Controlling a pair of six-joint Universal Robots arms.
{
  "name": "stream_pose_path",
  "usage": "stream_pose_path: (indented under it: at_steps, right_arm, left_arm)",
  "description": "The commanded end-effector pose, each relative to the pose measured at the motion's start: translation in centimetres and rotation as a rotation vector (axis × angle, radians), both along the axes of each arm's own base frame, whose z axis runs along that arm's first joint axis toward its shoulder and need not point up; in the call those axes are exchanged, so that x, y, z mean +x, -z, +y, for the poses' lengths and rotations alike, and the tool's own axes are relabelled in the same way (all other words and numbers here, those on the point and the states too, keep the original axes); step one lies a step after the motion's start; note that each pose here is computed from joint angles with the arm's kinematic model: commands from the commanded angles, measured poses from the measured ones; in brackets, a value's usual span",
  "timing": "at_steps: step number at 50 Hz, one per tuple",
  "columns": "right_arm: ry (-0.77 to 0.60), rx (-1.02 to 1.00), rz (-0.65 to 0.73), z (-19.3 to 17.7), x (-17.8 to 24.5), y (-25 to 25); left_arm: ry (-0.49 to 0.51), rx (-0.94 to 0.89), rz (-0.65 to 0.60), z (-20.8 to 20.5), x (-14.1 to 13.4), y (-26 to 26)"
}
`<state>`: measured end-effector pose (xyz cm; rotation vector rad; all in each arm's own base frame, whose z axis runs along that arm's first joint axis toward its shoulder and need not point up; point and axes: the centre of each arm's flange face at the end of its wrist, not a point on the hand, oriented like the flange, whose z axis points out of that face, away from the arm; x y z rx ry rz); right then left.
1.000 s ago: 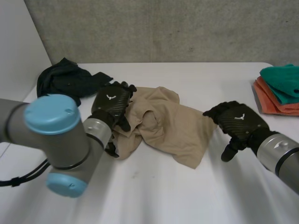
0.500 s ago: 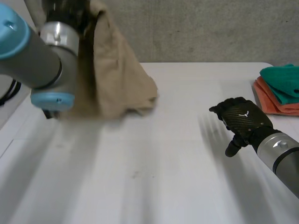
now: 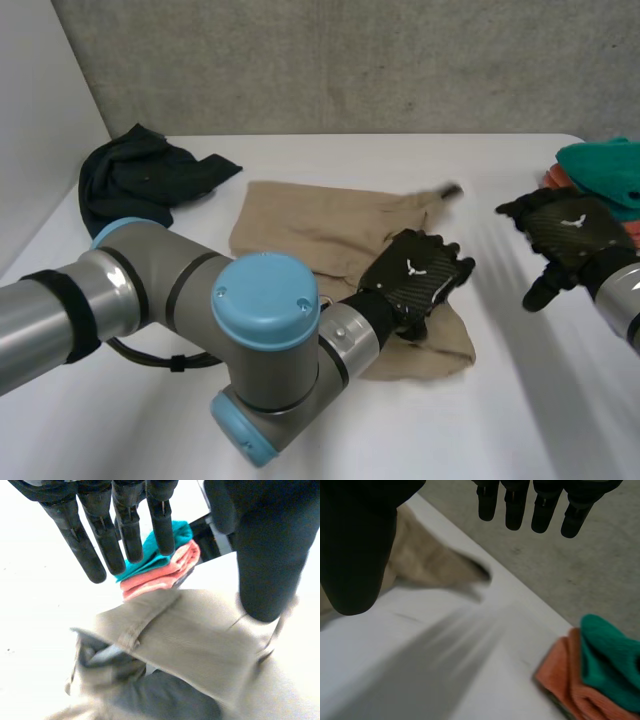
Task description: Fold the laundry.
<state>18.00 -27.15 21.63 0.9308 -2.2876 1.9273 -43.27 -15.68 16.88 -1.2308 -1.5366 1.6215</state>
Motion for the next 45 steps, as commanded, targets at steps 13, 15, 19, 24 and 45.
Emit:
stream_pose_path:
  at_steps: [13, 15, 19, 24, 45]
  right_arm:
    - [-0.109, -0.181, 0.138, 2.7, 0.0, -4.9]
    - [-0.141, -0.149, 0.168, 3.9, 0.3, -4.5]
    - [-0.202, -0.043, 0.217, 6.0, 0.9, -2.9]
    - [-0.281, 0.073, 0.252, 7.1, 2.1, 0.4]
    - [-0.197, 0.041, 0.299, 2.1, 1.9, 8.3]
  left_arm:
    - [-0.407, -0.084, 0.051, -3.5, 8.9, -7.4]
    - [-0.441, -0.067, 0.024, -3.4, 9.8, -6.7]
    - [-0.51, -0.007, -0.074, -3.7, 12.4, -4.3]
    - [-0.557, 0.064, -0.167, -4.0, 14.6, -1.7]
    - [-0.529, 0.127, -0.249, -4.1, 13.6, 3.6]
